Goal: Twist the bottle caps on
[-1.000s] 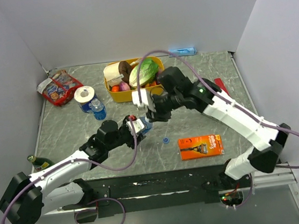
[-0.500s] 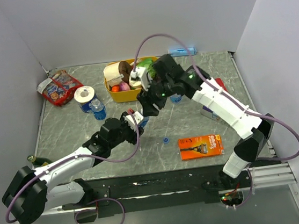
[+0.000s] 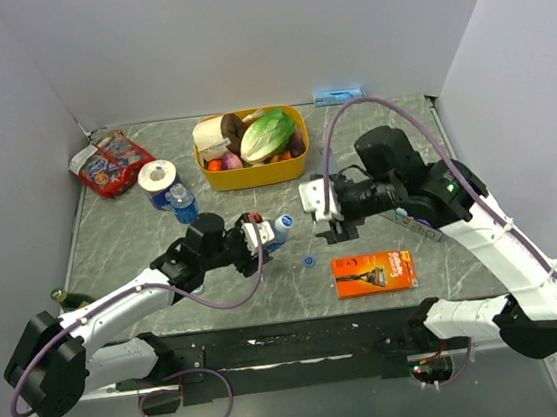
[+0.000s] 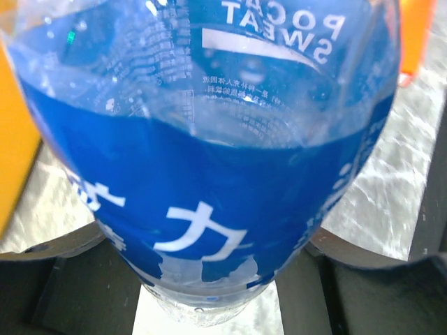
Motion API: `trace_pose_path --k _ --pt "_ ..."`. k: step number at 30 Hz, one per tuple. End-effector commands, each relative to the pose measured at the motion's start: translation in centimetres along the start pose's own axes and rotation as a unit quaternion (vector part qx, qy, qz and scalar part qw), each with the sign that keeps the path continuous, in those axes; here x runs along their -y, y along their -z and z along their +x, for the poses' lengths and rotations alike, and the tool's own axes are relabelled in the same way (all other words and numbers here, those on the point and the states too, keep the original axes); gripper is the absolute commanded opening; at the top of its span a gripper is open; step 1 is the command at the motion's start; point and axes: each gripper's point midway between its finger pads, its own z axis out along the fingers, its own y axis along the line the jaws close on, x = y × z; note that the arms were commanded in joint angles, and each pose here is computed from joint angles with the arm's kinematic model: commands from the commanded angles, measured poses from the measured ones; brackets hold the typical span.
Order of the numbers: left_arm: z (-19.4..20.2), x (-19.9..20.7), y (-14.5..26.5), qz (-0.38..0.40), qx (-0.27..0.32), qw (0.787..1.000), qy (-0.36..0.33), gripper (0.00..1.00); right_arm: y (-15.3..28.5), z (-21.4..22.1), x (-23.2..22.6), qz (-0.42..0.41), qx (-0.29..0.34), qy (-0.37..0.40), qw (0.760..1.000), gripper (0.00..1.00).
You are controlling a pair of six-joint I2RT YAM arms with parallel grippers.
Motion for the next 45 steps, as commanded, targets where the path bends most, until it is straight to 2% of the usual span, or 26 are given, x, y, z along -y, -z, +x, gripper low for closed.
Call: trace_pose_path --k 1,8,17,25,31,33,36,38,39,40,42,43,45 --pt "-2.7 1.2 0.4 0.075 0.024 0.992 -0.098 0.01 -1.4 -1.5 1.8 0.012 0.022 0.179 0.983 0.71" --pt "-3.9 1.3 0.6 0.089 0.036 0.986 -0.133 0.01 -3.7 -2.0 -1.2 -0.044 0.029 0.280 0.959 0.69" --pt "-5.0 1.1 1.0 0.082 0.049 0.987 -0.132 0.01 -4.6 -1.8 -2.5 -0.076 0.025 0.299 0.951 0.60" --pt "-6.0 0.8 1.2 0.073 0.059 0.987 -0.133 0.01 -5.2 -0.8 -2.8 -0.094 0.009 0.290 0.952 0.56" --pt "-6.0 0.7 1.1 0.072 0.059 0.987 -0.130 0.01 -5.7 -1.1 -2.4 -0.086 0.011 0.259 0.962 0.43" --pt "-6.1 0.5 1.0 0.065 0.062 0.988 -0.127 0.01 -6.1 -1.3 -2.0 -0.077 0.012 0.246 0.966 0.35" --pt "-7.0 -1.0 0.8 0.019 0.076 0.991 -0.107 0.01 -6.8 -1.4 -1.2 -0.062 0.015 0.165 0.984 0.26" --pt "-8.7 -2.9 0.9 -0.034 0.105 0.991 -0.068 0.01 -7.5 -0.9 0.0 -0.043 0.005 0.053 0.998 0.21" --pt "-8.4 -4.5 1.0 -0.087 0.099 0.991 -0.020 0.01 -7.7 -1.0 0.5 -0.036 0.006 0.010 0.999 0.19" --pt "-8.9 -5.4 1.1 -0.111 0.107 0.988 0.000 0.01 -8.2 -0.4 1.0 -0.037 0.001 -0.088 0.995 0.15" --pt "-9.4 -7.4 1.0 -0.161 0.110 0.980 0.039 0.01 -8.3 -0.2 2.4 -0.014 -0.002 -0.193 0.981 0.11" --pt "-9.1 -8.7 1.2 -0.197 0.103 0.972 0.077 0.01 -9.0 0.4 1.5 -0.039 -0.016 -0.298 0.954 0.09" --pt "-8.9 -8.7 0.4 -0.192 0.089 0.972 0.103 0.01 -8.8 1.5 1.9 -0.043 -0.027 -0.395 0.917 0.08"
